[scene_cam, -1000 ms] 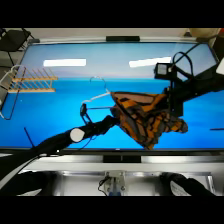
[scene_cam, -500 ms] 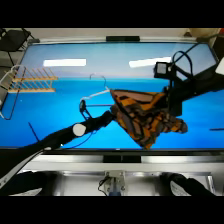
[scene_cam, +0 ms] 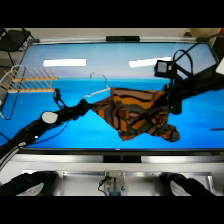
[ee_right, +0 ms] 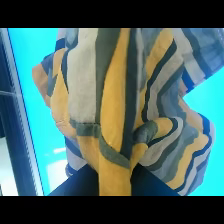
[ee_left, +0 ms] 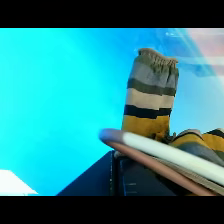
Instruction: Fold the shirts.
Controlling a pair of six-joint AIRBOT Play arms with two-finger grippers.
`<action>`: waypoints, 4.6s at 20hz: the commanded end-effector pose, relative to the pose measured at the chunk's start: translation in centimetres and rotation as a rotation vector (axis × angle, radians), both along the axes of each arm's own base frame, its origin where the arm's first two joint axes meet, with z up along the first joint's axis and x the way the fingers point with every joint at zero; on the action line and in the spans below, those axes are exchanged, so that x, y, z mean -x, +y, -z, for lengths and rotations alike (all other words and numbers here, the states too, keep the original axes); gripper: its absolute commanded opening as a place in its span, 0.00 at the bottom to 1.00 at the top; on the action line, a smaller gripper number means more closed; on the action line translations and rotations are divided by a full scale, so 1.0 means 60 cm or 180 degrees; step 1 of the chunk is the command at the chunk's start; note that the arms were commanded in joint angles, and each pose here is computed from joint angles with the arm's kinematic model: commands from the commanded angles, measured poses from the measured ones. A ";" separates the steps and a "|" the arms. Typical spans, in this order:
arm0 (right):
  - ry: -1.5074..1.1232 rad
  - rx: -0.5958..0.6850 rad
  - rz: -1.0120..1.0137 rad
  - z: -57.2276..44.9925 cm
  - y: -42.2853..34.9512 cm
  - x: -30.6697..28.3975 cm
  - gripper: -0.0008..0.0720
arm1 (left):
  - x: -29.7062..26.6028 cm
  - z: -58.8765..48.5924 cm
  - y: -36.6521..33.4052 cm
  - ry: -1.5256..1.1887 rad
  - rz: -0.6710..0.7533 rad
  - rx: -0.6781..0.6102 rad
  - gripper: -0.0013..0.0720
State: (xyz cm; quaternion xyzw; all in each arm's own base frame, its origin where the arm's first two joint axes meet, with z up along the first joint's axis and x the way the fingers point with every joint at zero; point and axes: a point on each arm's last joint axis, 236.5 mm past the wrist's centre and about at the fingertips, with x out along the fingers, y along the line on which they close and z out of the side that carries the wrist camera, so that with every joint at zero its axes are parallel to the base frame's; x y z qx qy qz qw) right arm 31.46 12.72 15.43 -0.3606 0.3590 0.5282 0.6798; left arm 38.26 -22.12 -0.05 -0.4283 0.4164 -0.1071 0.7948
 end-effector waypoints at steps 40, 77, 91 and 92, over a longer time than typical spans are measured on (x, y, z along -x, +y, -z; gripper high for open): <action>-0.1050 -0.2198 0.1561 -0.309 0.072 -0.058 0.08 | 0.035 -0.694 -0.149 -0.3327 0.1348 -0.0188 0.98; -0.2869 -0.0726 0.6372 -0.397 -0.700 0.071 0.08 | 0.049 -0.731 -0.102 -0.4030 0.1363 -0.1063 0.97; -0.3766 -0.0878 0.7570 -0.432 -0.889 0.312 0.08 | 0.056 -0.721 -0.109 -0.3988 0.1483 -0.1064 0.97; -0.3804 -0.0873 0.7632 -0.431 -0.898 0.324 0.08 | 0.060 -0.715 -0.113 -0.3965 0.1549 -0.1062 0.97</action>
